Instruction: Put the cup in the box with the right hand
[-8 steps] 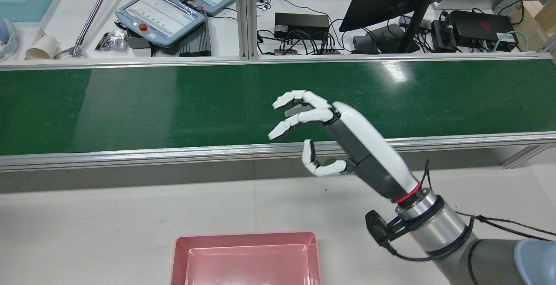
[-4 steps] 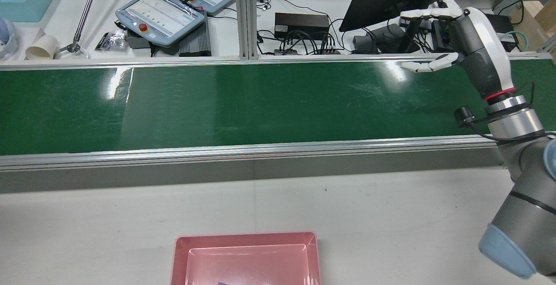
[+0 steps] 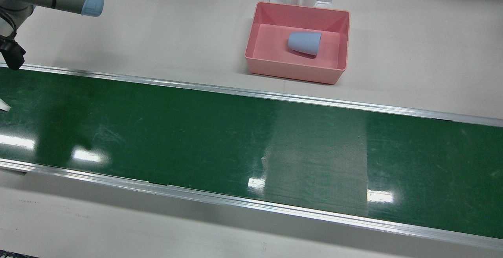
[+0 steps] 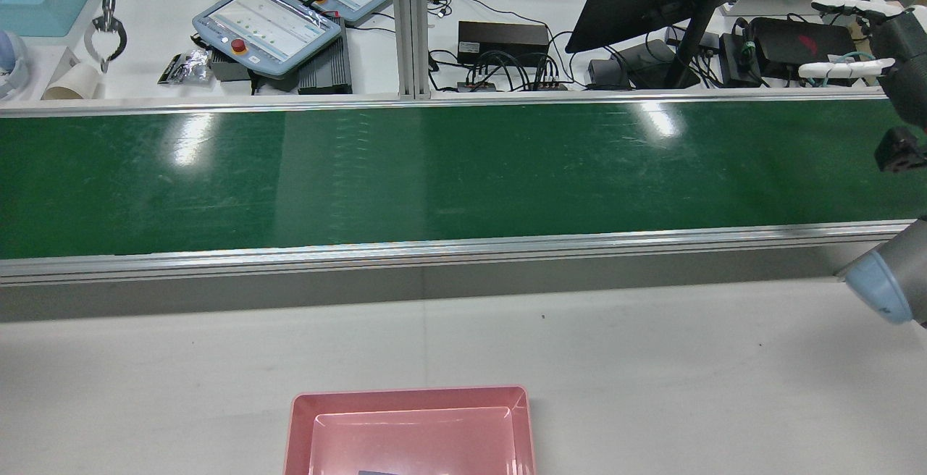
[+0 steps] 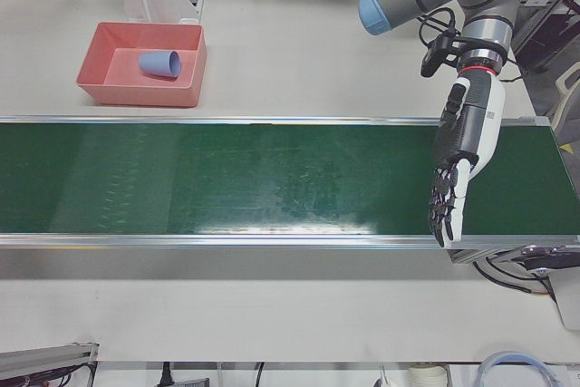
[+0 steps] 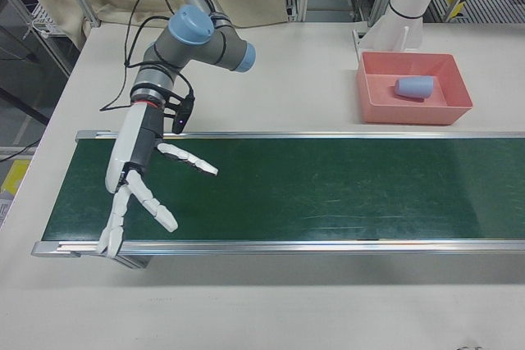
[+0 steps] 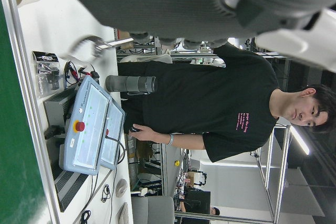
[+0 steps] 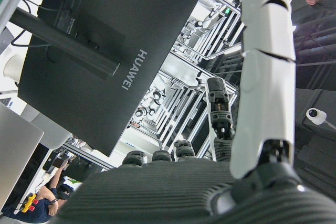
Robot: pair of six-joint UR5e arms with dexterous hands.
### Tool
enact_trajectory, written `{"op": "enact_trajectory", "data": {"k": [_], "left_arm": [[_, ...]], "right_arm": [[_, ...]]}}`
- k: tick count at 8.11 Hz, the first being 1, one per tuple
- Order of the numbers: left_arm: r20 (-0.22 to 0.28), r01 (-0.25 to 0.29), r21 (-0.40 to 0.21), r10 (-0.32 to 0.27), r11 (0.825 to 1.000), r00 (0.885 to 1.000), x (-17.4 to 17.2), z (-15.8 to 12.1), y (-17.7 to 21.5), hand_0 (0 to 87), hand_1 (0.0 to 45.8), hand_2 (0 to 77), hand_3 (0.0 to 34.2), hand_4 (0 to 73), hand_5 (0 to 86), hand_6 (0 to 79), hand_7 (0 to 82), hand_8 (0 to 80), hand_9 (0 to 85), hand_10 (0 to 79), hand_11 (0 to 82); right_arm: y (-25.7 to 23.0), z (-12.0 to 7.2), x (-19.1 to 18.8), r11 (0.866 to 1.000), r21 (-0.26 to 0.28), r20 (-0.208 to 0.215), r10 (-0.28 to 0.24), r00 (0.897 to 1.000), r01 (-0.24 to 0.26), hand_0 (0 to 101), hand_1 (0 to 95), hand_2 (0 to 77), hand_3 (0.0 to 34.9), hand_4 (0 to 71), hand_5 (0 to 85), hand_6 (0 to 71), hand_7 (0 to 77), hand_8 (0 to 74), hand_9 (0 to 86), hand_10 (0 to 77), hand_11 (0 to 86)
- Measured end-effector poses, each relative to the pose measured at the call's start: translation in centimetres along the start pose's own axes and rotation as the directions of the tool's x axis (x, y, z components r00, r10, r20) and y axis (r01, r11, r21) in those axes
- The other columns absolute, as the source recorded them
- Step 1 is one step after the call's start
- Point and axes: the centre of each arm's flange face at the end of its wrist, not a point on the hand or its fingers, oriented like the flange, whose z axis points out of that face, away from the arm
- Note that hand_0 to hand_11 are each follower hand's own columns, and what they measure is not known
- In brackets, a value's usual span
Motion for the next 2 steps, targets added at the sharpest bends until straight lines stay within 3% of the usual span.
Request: {"op": "enact_trajectory", "data": {"k": [1,2], "left_arm": [[0.000,0.000,0.000,0.000,1.000,1.000,0.0,0.0,0.0,0.0,0.5,0.5,0.0,1.1,0.5,0.0,0.0,0.0,0.0,0.0,0.0],[0.000,0.000,0.000,0.000,1.000,1.000,0.0,0.0,0.0,0.0,0.5,0.5,0.0,1.1,0.5,0.0,0.0,0.0,0.0,0.0,0.0]], "right_arm": [[-0.7,0.9,-2.0,1.000,0.018,-0.040,-0.019,0.999,0.020,60,13.6,2.7,0.1,16.9,7.6,2.7,4.4,0.5,0.5,0.5,2.2],[-1.1,1.3,-3.3,0.999,0.030,-0.063,-0.037,0.997,0.039,60,13.6,2.7,0.1,16.9,7.6,2.7,4.4,0.5,0.5,0.5,2.2]]}}
